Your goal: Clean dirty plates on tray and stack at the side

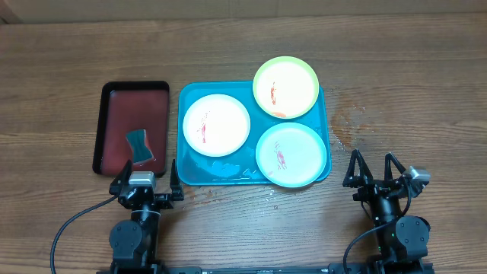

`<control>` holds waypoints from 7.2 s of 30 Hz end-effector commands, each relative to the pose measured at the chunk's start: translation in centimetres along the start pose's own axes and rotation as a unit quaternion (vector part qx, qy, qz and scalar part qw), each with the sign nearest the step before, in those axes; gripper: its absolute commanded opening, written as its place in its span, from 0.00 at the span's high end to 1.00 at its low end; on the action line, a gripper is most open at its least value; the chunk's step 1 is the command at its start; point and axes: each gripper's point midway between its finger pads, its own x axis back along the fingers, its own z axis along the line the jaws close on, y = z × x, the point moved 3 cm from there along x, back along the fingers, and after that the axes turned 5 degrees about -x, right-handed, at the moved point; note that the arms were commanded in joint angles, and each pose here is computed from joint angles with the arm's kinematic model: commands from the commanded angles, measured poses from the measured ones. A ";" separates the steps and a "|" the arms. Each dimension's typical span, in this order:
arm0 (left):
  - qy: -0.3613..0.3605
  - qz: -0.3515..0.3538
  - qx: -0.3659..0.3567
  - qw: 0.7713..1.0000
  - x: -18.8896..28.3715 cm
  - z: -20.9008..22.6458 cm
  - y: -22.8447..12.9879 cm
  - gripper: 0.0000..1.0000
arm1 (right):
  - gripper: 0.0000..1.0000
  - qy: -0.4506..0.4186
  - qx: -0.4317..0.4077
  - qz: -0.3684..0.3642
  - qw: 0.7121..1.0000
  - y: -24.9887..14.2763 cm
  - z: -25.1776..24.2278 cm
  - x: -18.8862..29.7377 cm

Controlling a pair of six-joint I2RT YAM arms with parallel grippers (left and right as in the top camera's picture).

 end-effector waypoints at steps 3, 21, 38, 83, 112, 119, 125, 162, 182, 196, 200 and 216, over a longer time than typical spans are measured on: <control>0.004 -0.004 -0.011 1.000 0.0 0.2 0.0 0.00 | 0.00 0.003 0.003 -0.002 1.000 -0.2 0.0 0.0; 0.004 -0.004 -0.011 1.000 0.0 0.2 0.0 0.00 | 0.00 0.003 0.003 -0.002 1.000 -0.2 0.0 0.0; 0.004 -0.004 -0.011 1.000 0.0 0.2 0.0 0.00 | 0.00 0.003 0.003 -0.002 1.000 -0.2 0.0 0.0; 0.004 -0.004 -0.011 1.000 0.0 0.2 0.0 0.00 | 0.00 0.003 0.003 -0.002 1.000 -0.2 0.0 0.0; 0.004 -0.004 -0.011 1.000 0.0 0.2 0.0 0.00 | 0.00 0.003 0.003 -0.002 1.000 -0.2 0.0 0.0; 0.004 -0.004 -0.011 1.000 0.0 0.2 0.0 0.00 | 0.00 0.003 0.003 -0.002 1.000 -0.2 0.0 0.0; 0.004 -0.004 -0.011 1.000 0.0 0.2 0.0 0.00 | 0.00 0.003 0.003 -0.002 1.000 -0.2 0.0 0.0; 0.009 -0.003 -0.016 1.000 1.9 1.0 8.7 0.00 | 0.00 0.069 0.071 -0.041 0.994 8.9 6.9 1.1; -0.050 0.349 0.015 0.936 -3.8 0.7 20.8 0.00 | 0.00 0.000 0.050 0.259 0.965 14.6 13.5 -5.3; -0.058 0.519 0.080 0.849 -11.8 -0.3 12.7 0.19 | 0.03 0.033 0.023 0.368 0.929 10.3 13.9 -10.6; 0.032 0.538 0.151 0.828 -12.2 3.2 11.2 0.24 | 0.06 0.024 -0.016 0.414 0.910 7.2 13.3 -12.9; 0.132 0.595 0.151 0.778 -10.1 9.3 7.4 0.36 | 0.19 -0.014 0.026 0.510 0.860 -10.1 16.7 -19.0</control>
